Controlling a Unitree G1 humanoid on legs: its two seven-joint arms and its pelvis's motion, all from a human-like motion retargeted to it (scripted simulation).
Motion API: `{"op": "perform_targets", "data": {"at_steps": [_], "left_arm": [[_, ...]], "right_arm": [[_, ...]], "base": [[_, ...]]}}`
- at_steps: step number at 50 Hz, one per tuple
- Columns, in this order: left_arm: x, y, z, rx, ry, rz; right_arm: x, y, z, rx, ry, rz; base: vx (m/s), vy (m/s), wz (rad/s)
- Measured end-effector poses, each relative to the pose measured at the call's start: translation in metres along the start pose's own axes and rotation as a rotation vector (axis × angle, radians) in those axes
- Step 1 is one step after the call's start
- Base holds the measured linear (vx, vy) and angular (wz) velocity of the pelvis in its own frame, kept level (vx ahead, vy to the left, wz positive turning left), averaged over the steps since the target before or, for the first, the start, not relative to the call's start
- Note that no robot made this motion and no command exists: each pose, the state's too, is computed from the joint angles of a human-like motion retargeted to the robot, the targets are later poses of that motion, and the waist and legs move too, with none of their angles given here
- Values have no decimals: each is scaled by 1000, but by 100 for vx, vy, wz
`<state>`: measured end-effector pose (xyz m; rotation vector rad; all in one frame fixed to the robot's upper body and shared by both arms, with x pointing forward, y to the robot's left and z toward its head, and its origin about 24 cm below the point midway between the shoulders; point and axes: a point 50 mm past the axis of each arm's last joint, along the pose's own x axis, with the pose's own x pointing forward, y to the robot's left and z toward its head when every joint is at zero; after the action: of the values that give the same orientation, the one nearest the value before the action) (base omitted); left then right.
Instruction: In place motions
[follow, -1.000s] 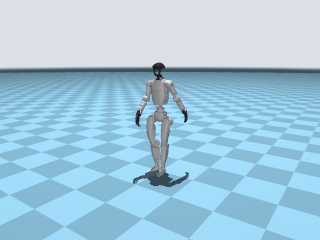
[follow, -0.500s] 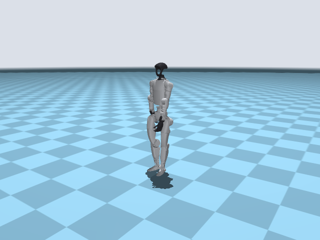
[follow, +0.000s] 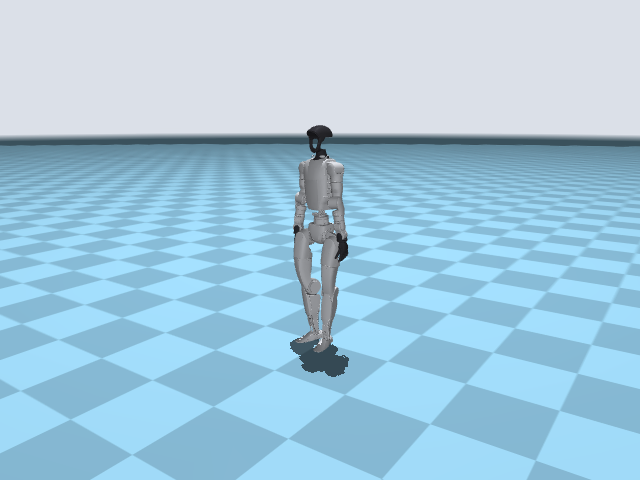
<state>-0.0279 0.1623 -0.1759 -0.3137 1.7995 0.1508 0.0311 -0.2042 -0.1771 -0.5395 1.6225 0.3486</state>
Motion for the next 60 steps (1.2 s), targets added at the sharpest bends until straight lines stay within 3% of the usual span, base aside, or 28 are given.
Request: {"op": "perform_targets", "data": {"at_steps": [7, 15, 23, 33, 40, 50, 60], "left_arm": [[2, 30, -92, -167, 190, -17], [-2, 41, -112, -201, 257, 48], [6, 8, -39, -218, 47, -13], [-21, -7, 85, 209, -271, 42], [-46, -11, 136, 293, -424, -3], [-35, 3, 112, 236, -379, -48], [-2, 22, 11, -19, -124, 19]], "right_arm": [[-28, -27, 106, -140, -350, 2], [-45, -31, 141, -19, -518, 59], [-20, -14, 87, 8, -328, 90], [-1, 12, -38, 118, 149, 134], [-2, 18, -81, 199, 252, 123], [-4, 29, -87, 295, 278, 198], [1, 4, -29, 147, 80, 141]], "base": [[0, 1, 5], [-1, 0, 18], [0, 0, 2], [-10, -5, -21], [-13, -7, -18], [-5, -6, 5], [-6, -1, 37]]}}
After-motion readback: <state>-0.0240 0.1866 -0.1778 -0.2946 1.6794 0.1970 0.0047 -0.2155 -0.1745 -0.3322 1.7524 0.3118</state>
